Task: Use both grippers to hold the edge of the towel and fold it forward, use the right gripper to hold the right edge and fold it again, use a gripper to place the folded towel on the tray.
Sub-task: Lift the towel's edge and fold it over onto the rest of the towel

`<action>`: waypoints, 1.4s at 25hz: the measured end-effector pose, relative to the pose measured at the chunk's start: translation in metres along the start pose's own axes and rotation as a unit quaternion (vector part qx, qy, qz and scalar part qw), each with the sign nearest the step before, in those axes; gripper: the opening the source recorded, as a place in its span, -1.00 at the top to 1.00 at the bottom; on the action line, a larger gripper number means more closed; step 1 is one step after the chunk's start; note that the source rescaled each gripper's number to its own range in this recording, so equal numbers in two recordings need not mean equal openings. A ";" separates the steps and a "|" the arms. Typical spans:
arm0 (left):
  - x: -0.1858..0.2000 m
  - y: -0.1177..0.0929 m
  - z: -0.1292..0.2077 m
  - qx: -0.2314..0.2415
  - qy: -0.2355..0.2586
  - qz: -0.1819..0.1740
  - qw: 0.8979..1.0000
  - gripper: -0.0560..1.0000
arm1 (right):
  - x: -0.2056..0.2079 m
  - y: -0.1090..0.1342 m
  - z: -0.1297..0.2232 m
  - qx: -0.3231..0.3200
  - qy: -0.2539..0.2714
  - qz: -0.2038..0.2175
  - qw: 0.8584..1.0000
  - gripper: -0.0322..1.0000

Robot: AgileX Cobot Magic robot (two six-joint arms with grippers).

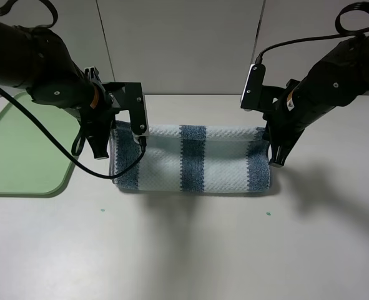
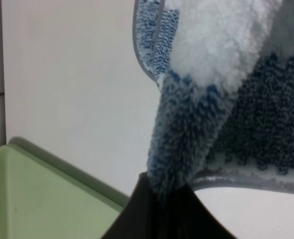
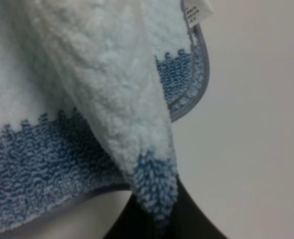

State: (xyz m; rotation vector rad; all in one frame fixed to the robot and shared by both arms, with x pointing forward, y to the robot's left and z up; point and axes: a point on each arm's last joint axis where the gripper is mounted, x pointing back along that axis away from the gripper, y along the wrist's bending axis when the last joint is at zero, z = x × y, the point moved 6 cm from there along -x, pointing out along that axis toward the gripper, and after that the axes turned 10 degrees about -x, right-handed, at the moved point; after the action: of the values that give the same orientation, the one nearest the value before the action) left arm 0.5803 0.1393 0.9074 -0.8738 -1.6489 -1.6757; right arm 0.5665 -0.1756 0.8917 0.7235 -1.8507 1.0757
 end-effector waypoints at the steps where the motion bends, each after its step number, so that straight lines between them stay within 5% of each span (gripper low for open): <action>1: 0.000 0.000 0.000 0.000 0.000 0.000 1.000 0.89 | 0.000 0.000 0.000 0.000 0.000 0.000 1.000 0.94; 12: 0.000 0.000 0.001 0.001 0.000 0.000 1.000 0.84 | 0.000 0.000 -0.001 0.000 -0.002 0.001 1.000 0.89; 16: 0.000 0.001 0.001 0.001 0.000 -0.001 1.000 0.67 | 0.000 -0.001 -0.002 -0.001 -0.005 0.002 1.000 0.60; 25: 0.000 0.002 -0.003 0.000 -0.013 -0.007 1.000 -0.01 | 0.000 -0.005 -0.011 -0.006 -0.037 0.015 0.999 -0.37; 35: 0.000 0.002 -0.003 0.000 -0.013 -0.007 1.000 -0.10 | 0.001 -0.007 -0.016 -0.026 -0.053 0.021 0.998 -0.55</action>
State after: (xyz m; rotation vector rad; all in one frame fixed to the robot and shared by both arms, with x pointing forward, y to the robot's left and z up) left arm 0.5822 0.1360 0.9086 -0.8896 -1.6760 -1.6792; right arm 0.5775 -0.1647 0.8994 0.7259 -1.9854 1.0282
